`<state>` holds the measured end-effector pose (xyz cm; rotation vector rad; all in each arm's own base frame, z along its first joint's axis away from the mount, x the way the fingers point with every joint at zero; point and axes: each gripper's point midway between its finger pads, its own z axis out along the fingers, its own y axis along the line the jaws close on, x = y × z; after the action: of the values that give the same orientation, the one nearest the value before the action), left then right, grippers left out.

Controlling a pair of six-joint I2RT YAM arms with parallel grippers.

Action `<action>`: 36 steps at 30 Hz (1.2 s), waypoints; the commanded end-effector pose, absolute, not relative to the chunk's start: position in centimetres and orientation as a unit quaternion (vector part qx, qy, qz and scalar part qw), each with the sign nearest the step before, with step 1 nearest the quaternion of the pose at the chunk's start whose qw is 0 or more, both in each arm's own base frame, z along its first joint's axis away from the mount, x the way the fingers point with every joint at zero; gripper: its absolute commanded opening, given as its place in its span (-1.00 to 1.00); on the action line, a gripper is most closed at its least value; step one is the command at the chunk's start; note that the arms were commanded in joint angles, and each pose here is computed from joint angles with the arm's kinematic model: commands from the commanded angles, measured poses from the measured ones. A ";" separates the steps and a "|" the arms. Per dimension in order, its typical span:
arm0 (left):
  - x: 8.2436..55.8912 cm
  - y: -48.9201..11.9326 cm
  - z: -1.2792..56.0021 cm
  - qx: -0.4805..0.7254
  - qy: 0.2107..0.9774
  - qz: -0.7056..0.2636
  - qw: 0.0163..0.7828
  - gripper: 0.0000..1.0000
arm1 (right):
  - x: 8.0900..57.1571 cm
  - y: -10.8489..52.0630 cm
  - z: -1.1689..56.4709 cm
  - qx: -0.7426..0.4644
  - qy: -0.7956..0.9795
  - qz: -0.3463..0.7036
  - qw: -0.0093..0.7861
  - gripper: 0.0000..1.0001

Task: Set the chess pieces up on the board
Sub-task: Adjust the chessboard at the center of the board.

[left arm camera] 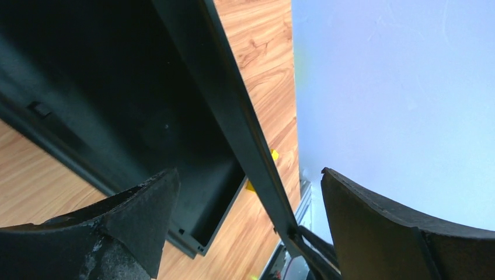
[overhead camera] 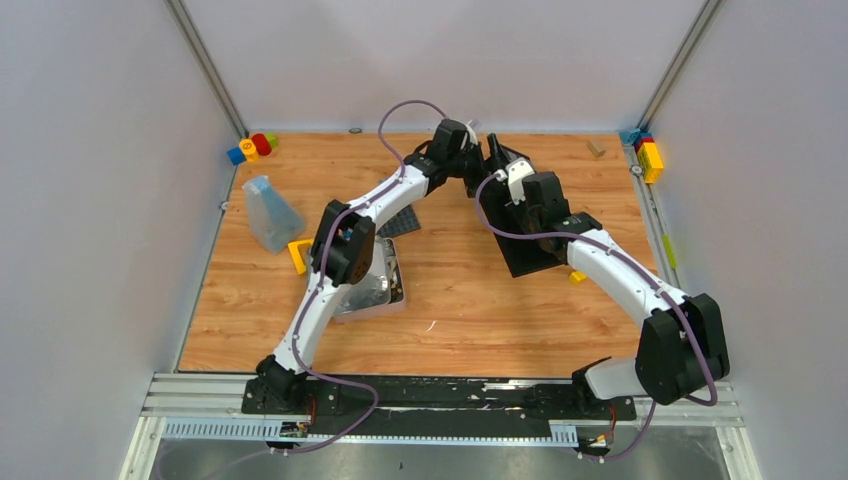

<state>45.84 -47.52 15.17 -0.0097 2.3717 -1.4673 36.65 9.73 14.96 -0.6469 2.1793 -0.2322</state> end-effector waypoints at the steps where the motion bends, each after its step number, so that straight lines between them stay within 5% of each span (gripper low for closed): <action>1: 45.9 -50.3 17.2 -0.008 0.814 -0.550 0.189 0.92 | 37.3 10.7 16.8 -0.250 0.853 -0.068 0.452 -1.00; 7: 45.5 -52.0 16.9 -0.016 0.806 -0.563 0.181 0.69 | 37.3 10.8 17.0 -0.251 0.852 -0.065 0.454 -1.00; 22: 44.6 -53.3 19.4 -0.007 0.779 -0.600 0.182 -0.25 | 36.9 10.5 19.1 -0.252 0.842 -0.069 0.472 -0.99; 25: 44.6 -52.8 21.9 0.014 0.765 -0.611 0.202 -0.48 | 36.7 9.9 21.5 -0.245 0.830 -0.077 0.496 -0.76; 30: 43.7 -52.0 27.3 0.056 0.735 -0.634 0.234 -0.91 | 36.1 8.4 27.3 -0.212 0.802 -0.072 0.554 0.02; 36: 41.3 -51.2 34.0 0.102 0.680 -0.681 0.252 -1.00 | 34.9 6.3 33.5 -0.172 0.767 -0.066 0.614 0.17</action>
<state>43.85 -52.39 16.87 -0.0440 2.3135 -1.6800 35.46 7.12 28.28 -0.4702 1.8905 -0.1800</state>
